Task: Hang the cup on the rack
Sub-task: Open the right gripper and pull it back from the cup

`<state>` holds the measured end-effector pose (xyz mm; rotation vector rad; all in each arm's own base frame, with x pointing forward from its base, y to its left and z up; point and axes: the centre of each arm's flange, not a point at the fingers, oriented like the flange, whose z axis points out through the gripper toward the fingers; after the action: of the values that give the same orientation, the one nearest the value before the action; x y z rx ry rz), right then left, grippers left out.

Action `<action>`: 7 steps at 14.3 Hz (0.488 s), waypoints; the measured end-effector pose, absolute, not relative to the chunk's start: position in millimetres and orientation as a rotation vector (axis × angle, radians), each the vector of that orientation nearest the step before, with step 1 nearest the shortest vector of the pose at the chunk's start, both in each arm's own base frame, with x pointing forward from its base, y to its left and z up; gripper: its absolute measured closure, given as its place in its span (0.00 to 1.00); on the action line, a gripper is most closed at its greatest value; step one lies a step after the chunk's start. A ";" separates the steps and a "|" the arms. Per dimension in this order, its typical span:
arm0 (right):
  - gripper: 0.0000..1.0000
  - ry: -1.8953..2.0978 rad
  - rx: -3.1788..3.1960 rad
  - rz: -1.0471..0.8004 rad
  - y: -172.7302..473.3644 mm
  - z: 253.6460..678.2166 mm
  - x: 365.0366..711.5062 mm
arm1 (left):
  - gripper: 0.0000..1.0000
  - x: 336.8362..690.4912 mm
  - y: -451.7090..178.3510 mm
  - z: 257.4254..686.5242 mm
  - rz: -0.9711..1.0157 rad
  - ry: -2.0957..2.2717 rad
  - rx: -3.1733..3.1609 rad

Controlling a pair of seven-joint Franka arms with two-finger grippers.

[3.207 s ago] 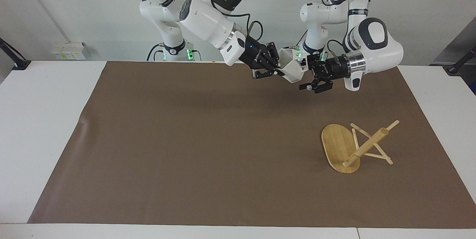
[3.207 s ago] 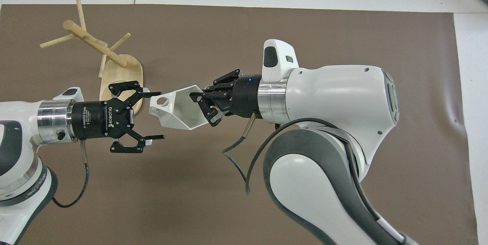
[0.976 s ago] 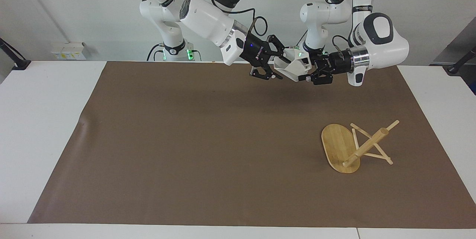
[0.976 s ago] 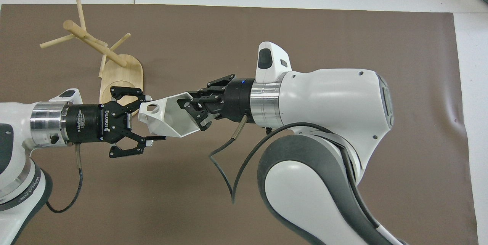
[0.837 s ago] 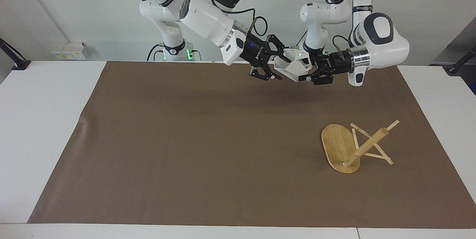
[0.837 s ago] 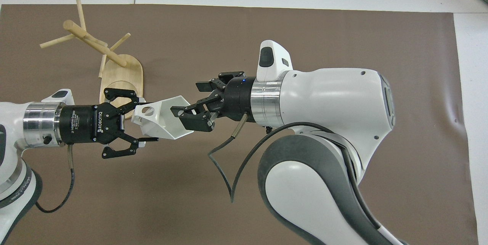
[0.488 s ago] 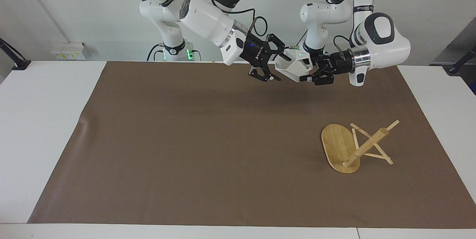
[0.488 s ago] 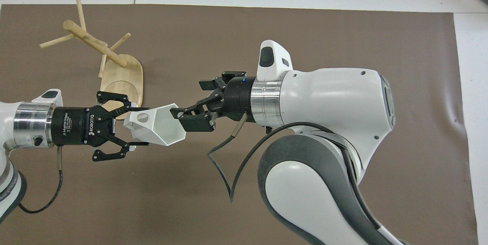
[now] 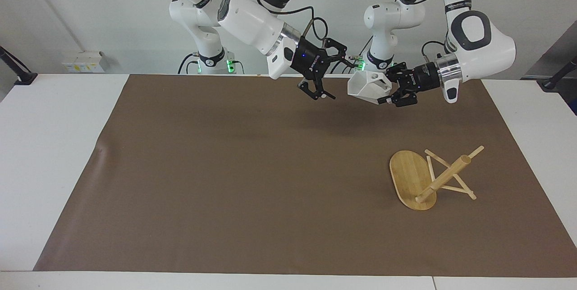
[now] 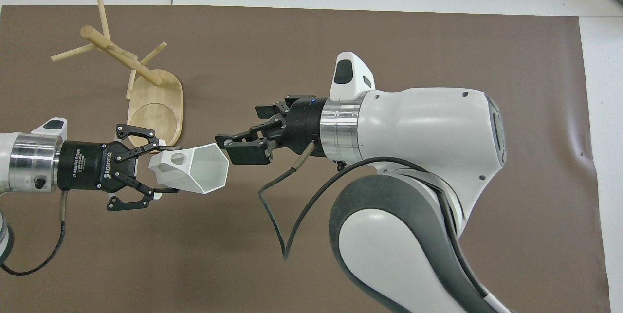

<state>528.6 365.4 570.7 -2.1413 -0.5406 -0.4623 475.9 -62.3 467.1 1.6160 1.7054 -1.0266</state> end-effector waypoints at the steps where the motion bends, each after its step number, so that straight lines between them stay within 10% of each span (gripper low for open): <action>1: 0.00 -0.498 -2.157 -0.440 365.3 570.7 528.6 | 0.28 475.7 -59.5 466.3 -1.013 1.757 1.639; 7: 0.00 -0.211 -2.275 -0.308 363.3 573.7 529.8 | 0.28 501.5 -39.7 471.2 -0.734 2.092 1.458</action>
<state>529.8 363.3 573.7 -2.2746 -0.2114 -0.3084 501.5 -39.7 471.2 1.4575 2.0916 -0.7339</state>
